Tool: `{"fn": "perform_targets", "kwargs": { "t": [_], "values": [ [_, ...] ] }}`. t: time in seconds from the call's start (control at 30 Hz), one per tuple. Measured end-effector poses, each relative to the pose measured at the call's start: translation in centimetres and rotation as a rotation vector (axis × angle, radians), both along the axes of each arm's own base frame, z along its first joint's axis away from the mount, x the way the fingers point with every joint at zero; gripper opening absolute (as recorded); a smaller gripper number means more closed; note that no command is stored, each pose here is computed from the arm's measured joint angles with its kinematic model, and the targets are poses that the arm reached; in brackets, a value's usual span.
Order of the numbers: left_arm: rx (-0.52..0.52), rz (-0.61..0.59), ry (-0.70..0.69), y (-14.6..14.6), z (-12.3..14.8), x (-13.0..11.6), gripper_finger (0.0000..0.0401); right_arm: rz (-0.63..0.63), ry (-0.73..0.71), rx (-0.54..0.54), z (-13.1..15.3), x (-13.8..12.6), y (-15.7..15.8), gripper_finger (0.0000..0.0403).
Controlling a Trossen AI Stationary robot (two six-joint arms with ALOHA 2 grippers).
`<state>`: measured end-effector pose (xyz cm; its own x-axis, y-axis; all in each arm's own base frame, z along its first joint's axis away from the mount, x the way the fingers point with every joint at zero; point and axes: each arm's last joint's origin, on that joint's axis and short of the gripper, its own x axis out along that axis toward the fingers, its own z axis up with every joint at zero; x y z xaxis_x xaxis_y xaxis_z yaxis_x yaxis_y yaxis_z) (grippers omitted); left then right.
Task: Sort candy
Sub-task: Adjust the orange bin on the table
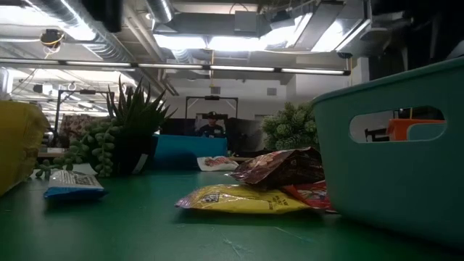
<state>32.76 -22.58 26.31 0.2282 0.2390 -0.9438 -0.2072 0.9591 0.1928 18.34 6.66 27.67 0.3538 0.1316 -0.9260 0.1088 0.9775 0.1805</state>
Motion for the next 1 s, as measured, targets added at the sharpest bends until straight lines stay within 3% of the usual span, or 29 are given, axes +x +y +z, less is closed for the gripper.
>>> {"fn": "perform_targets", "kwargs": {
  "t": [0.2,0.57,1.0],
  "values": [
    [-0.023,0.027,-0.033,0.7,0.0,0.9,0.012,-0.128,0.095,-0.077,-1.9,-0.8,-0.5,0.0244],
    [-0.026,0.059,-0.035,1.8,0.0,1.7,0.012,-0.117,0.142,-0.062,-7.6,-1.6,-0.7,0.0235],
    [-0.028,0.093,-0.039,3.0,0.0,2.4,0.012,-0.115,0.168,-0.084,-9.3,-2.2,-1.0,0.0068]
  ]
}}
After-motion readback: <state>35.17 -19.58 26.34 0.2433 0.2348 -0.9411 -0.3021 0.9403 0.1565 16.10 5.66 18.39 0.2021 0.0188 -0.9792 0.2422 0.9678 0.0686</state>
